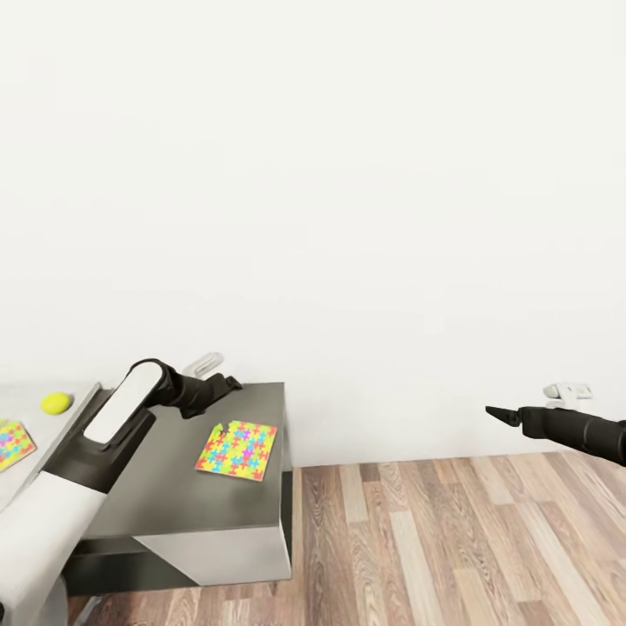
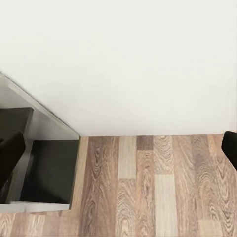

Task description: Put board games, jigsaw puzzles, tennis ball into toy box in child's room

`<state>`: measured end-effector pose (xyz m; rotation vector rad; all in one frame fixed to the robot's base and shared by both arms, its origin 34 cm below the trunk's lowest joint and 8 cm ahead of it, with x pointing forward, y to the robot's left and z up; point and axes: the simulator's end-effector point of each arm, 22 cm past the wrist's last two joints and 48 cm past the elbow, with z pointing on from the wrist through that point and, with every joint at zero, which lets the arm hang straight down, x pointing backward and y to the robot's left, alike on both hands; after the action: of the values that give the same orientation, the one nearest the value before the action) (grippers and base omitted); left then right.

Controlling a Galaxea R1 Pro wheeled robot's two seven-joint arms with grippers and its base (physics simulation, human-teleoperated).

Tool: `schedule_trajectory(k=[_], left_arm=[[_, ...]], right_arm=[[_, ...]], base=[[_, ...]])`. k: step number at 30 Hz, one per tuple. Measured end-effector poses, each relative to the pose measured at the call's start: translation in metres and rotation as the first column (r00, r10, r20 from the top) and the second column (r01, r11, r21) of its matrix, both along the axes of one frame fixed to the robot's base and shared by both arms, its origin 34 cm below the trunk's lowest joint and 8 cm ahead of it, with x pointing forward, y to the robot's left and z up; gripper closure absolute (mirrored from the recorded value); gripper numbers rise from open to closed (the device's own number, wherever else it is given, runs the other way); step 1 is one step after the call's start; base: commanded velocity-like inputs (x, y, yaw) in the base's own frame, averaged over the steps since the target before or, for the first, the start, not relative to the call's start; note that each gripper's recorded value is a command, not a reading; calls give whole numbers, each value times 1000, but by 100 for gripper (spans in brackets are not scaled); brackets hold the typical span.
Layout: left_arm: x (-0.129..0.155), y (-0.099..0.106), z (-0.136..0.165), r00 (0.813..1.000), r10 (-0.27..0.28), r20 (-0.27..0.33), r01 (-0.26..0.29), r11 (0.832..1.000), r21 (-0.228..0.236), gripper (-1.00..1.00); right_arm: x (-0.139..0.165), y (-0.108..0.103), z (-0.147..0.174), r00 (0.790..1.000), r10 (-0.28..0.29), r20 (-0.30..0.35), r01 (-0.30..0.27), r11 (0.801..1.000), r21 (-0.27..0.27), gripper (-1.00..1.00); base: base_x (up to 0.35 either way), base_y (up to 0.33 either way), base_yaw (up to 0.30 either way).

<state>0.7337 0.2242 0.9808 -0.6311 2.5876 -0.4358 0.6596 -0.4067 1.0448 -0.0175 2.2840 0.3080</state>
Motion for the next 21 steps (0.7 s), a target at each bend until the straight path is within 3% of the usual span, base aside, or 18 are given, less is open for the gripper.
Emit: schedule_trajectory(k=[6,10,15,18,19,21], left_arm=[[-1,-2,-3,1000,-5,-2,5,1000,0,-100],[-1,-3,-4,1000,-9,-3,9,1000,0,-100],[-3,-5,-15,1000,-9,-23,9,1000,-21,-100],[-4,-1,-24,999,0,-41,-1,1000,-27,-100],[-6,7,-33,998,7,-61,-8,1000,-16,-100],[-8,12,-41,996,15,-82,-16,1000,-8,-100]], right_arm=[[0,-1,0,1000,-2,4,2,1000,-4,-100],[0,-3,1,1000,-5,6,6,1000,-9,-100],[6,-9,2,999,-13,38,15,998,-55,-100],[8,0,-1,999,-12,48,14,999,-41,-100],[8,17,-9,999,-5,44,6,1000,-6,-100],[7,31,-15,999,17,32,-17,1000,5,-100]], base=[[30,9,119],[225,80,20],[290,99,5],[141,47,1],[34,12,0],[21,7,0]])
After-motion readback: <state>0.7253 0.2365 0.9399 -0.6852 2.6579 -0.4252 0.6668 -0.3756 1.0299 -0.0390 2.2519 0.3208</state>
